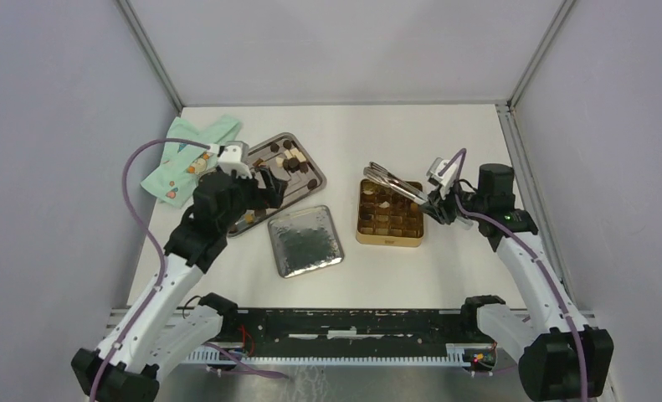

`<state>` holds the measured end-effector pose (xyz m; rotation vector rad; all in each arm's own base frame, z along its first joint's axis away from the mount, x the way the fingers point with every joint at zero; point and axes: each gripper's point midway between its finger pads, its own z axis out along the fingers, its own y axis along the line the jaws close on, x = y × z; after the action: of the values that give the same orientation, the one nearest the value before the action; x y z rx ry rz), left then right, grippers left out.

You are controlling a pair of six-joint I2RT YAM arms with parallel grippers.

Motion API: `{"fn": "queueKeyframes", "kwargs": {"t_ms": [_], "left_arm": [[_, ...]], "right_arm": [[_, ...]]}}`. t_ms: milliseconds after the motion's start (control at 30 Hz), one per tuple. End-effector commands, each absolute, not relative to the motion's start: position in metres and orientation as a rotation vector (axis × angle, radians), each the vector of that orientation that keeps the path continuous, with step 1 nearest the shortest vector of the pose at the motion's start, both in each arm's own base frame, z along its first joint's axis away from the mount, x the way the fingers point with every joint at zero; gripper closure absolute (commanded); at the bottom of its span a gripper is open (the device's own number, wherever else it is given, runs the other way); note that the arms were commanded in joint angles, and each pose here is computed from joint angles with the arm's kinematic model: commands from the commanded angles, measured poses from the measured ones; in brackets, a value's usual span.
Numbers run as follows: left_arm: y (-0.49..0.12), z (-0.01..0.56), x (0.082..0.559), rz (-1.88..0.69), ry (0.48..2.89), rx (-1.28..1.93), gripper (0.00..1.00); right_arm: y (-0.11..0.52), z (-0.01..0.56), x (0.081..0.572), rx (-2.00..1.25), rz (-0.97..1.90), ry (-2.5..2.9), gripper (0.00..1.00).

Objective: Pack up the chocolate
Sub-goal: Pick up the packing box from the center of the board.

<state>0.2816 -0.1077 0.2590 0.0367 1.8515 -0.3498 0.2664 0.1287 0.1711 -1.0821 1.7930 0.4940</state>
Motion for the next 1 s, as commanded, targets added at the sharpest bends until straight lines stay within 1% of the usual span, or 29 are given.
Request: {"fn": "queueKeyframes", "kwargs": {"t_ms": [0, 67, 133, 167, 233, 333, 367, 500, 533, 600, 733, 833, 900, 967], "left_arm": [[-0.196, 0.253, 0.265, -0.964, 1.948, 0.034, 0.20], [-0.217, 0.236, 0.262, -1.062, 1.984, -0.054, 0.33], [-0.237, 0.216, 0.260, -1.005, 2.023, -0.091, 0.45], [-0.249, 0.205, 0.256, -0.927, 2.047, -0.092, 0.50], [-0.270, 0.198, 0.257, -0.845, 2.067, -0.080, 0.55], [-0.294, 0.181, 0.267, -0.729, 2.099, -0.044, 0.55], [-0.300, 0.174, 0.272, -0.693, 2.115, -0.037, 0.53], [-0.319, 0.144, 0.297, -0.553, 2.178, -0.008, 0.37], [-0.322, 0.139, 0.303, -0.521, 2.184, 0.002, 0.35], [-0.329, 0.133, 0.315, -0.472, 2.189, 0.018, 0.34], [-0.338, 0.119, 0.331, -0.382, 2.209, 0.048, 0.37], [-0.337, 0.109, 0.343, -0.307, 2.218, 0.057, 0.42], [-0.338, 0.102, 0.347, -0.282, 2.233, 0.074, 0.49], [-0.340, 0.096, 0.348, -0.274, 2.248, 0.090, 0.52]], "right_arm": [[0.114, 0.194, 0.277, -0.969, 0.492, 1.733, 1.00], [0.103, 0.191, 0.282, -0.917, 0.456, 1.773, 1.00], [0.091, 0.188, 0.288, -0.865, 0.424, 1.810, 1.00], [0.089, 0.187, 0.289, -0.854, 0.417, 1.819, 1.00], [0.086, 0.186, 0.290, -0.839, 0.404, 1.826, 1.00], [0.084, 0.186, 0.291, -0.830, 0.393, 1.830, 1.00], [0.084, 0.187, 0.291, -0.828, 0.392, 1.830, 1.00], [0.085, 0.186, 0.290, -0.826, 0.401, 1.830, 1.00], [0.085, 0.185, 0.290, -0.826, 0.403, 1.834, 1.00], [0.085, 0.185, 0.290, -0.826, 0.405, 1.834, 1.00], [0.084, 0.184, 0.290, -0.823, 0.398, 1.838, 1.00], [0.083, 0.182, 0.291, -0.820, 0.393, 1.845, 1.00], [0.083, 0.181, 0.291, -0.819, 0.391, 1.851, 1.00], [0.083, 0.181, 0.291, -0.819, 0.391, 1.850, 1.00]]}}
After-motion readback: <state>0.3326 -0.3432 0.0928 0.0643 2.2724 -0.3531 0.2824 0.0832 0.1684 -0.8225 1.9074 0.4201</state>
